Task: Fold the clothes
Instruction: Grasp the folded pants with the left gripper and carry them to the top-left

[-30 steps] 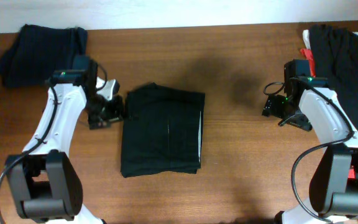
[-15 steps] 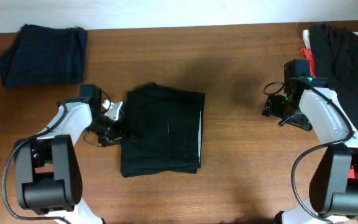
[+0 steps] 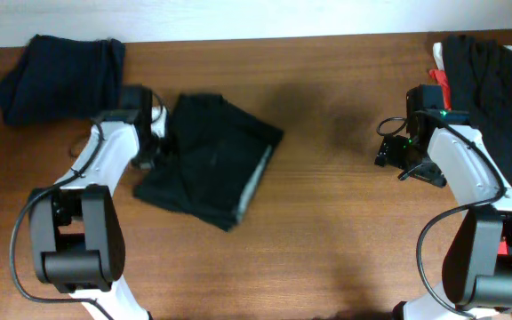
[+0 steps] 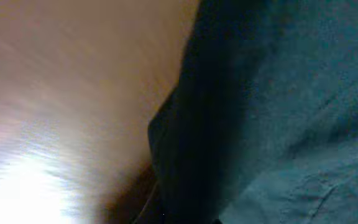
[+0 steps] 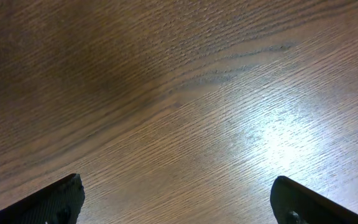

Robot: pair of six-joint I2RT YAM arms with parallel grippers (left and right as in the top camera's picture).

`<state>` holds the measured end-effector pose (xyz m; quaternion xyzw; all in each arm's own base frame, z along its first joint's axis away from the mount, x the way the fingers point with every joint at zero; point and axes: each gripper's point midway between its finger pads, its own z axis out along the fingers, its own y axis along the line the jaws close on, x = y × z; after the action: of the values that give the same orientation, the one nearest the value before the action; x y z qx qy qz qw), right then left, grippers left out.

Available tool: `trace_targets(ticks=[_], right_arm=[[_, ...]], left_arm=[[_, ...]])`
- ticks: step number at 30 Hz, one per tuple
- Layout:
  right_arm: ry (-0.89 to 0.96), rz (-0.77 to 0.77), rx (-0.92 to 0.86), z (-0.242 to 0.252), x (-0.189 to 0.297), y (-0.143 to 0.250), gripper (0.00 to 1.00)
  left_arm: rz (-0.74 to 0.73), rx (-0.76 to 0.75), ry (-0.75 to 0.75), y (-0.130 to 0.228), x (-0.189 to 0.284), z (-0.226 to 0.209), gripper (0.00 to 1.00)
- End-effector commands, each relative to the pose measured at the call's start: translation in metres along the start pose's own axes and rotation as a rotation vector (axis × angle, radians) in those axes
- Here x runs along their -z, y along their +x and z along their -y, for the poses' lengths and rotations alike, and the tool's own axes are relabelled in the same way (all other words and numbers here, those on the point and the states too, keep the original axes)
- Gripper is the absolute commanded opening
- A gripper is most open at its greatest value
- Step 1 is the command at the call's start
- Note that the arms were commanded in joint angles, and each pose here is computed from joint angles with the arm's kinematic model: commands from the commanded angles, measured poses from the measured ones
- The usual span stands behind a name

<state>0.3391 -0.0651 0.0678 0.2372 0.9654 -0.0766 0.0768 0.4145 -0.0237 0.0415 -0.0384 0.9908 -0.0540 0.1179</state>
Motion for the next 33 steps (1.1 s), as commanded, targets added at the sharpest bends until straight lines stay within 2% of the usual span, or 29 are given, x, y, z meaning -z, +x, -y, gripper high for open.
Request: trace_targets(ticks=[1, 7, 12, 19, 23, 28, 33], right_arm=[[0.006, 0.029, -0.017, 0.003, 0.007, -0.007, 0.99], [0.006, 0.029, -0.017, 0.003, 0.007, -0.007, 0.99], [0.006, 0.029, -0.017, 0.003, 0.007, -0.007, 0.99], [0.006, 0.029, -0.017, 0.003, 0.007, -0.007, 0.99], [0.006, 0.029, -0.017, 0.003, 0.007, -0.007, 0.99], [0.006, 0.028, -0.017, 0.003, 0.007, -0.006, 0.99], [0.006, 0.029, -0.017, 0.003, 0.007, -0.007, 0.99]], left_arm=[[0.229, 0.047, -0.286, -0.072, 0.05, -0.048, 0.01], [0.479, 0.146, -0.338, -0.135, 0.1, -0.089, 0.01], [0.636, 0.229, -0.367, -0.163, 0.127, -0.132, 0.01], [0.816, 0.252, -0.397, -0.192, 0.16, -0.16, 0.01], [0.867, 0.267, -0.405, -0.199, 0.167, -0.17, 0.01], [0.846, 0.292, -0.426, -0.199, 0.145, -0.192, 0.01], [0.878, 0.349, -0.495, -0.199, 0.14, -0.233, 0.02]])
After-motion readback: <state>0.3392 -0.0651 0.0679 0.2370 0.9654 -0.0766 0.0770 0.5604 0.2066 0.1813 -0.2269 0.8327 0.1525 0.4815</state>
